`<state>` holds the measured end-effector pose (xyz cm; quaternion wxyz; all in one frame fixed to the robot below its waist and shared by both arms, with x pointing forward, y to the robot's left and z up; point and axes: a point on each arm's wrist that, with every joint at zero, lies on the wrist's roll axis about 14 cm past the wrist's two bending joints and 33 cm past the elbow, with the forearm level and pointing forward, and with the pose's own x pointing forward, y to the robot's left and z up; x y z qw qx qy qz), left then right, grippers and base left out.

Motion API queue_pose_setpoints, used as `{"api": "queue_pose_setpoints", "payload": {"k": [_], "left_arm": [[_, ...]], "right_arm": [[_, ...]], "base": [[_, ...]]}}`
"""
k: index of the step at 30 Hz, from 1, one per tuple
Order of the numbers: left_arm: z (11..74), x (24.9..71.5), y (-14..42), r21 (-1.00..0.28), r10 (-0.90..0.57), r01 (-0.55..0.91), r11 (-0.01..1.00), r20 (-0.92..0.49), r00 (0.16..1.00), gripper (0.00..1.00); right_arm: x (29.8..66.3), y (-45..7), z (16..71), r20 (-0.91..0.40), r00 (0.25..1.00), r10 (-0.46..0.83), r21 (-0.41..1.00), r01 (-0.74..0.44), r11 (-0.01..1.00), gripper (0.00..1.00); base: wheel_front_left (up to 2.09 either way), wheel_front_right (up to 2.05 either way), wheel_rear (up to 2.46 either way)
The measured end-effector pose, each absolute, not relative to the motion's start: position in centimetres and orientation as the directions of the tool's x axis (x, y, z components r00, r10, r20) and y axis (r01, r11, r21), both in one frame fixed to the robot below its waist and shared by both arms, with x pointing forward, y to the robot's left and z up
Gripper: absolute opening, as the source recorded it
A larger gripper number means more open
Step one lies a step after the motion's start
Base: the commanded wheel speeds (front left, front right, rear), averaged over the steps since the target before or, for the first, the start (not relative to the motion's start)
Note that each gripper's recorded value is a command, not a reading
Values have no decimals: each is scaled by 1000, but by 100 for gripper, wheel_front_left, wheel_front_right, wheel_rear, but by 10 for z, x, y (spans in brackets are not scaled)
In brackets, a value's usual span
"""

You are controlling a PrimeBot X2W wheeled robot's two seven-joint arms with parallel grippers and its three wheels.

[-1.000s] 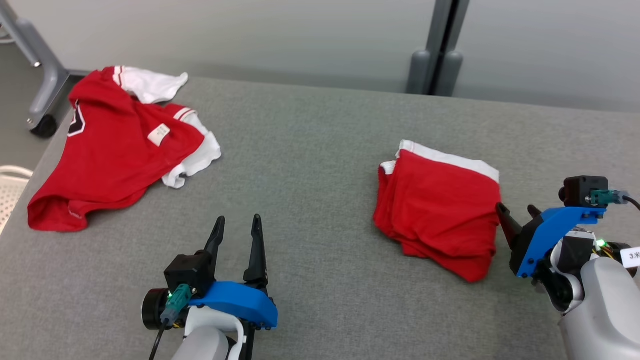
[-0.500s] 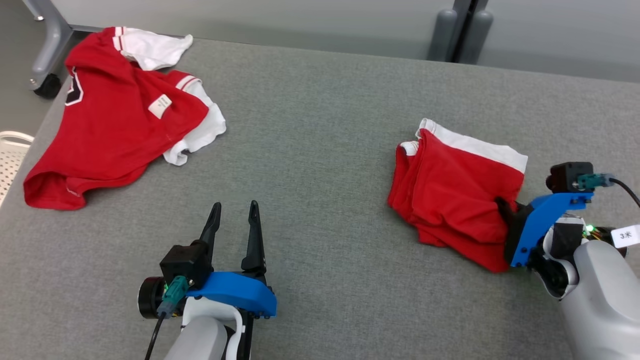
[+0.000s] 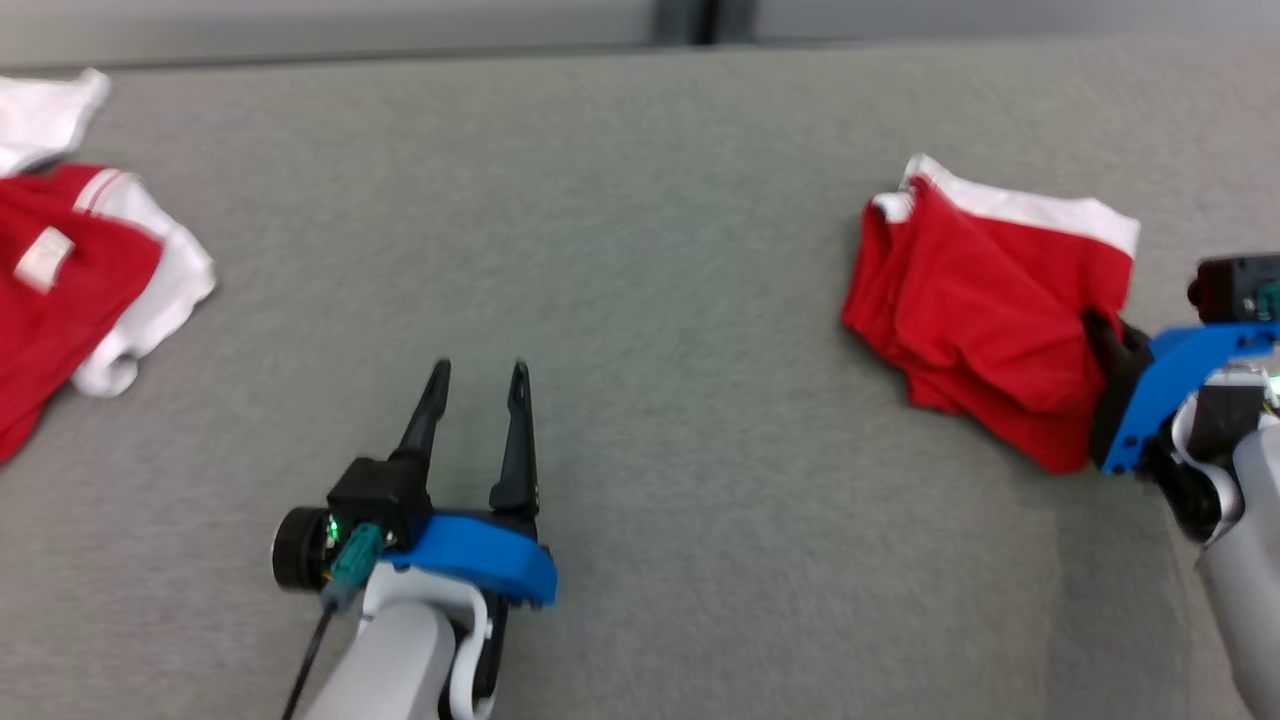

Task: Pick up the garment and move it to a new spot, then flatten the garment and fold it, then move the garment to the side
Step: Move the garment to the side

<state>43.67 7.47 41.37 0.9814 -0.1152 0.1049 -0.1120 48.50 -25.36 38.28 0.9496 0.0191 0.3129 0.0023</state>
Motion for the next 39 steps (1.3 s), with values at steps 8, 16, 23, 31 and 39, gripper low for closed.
{"api": "queue_pose_setpoints", "payload": {"k": [8,16,23,31,39], "left_arm": [[419,457,11,-268,-420,373,888,-141,897,100],[417,470,6,-251,-448,406,879,-135,884,100],[407,474,27,-239,-396,354,904,-161,904,100],[391,476,54,-222,-331,287,932,-200,922,100],[384,478,64,-215,-303,257,942,-215,929,100]], "right_arm": [[448,-335,396,-575,800,-170,-35,184,982,0],[459,-344,396,-564,804,-189,-92,166,982,0],[488,-373,408,-543,802,-249,-192,170,966,0],[515,-412,412,-532,775,-342,-339,175,924,0],[536,-418,418,-466,803,-372,-391,190,900,100]], "base": [[0,0,0],[0,0,0],[0,0,0],[0,0,0],[0,0,0]]}}
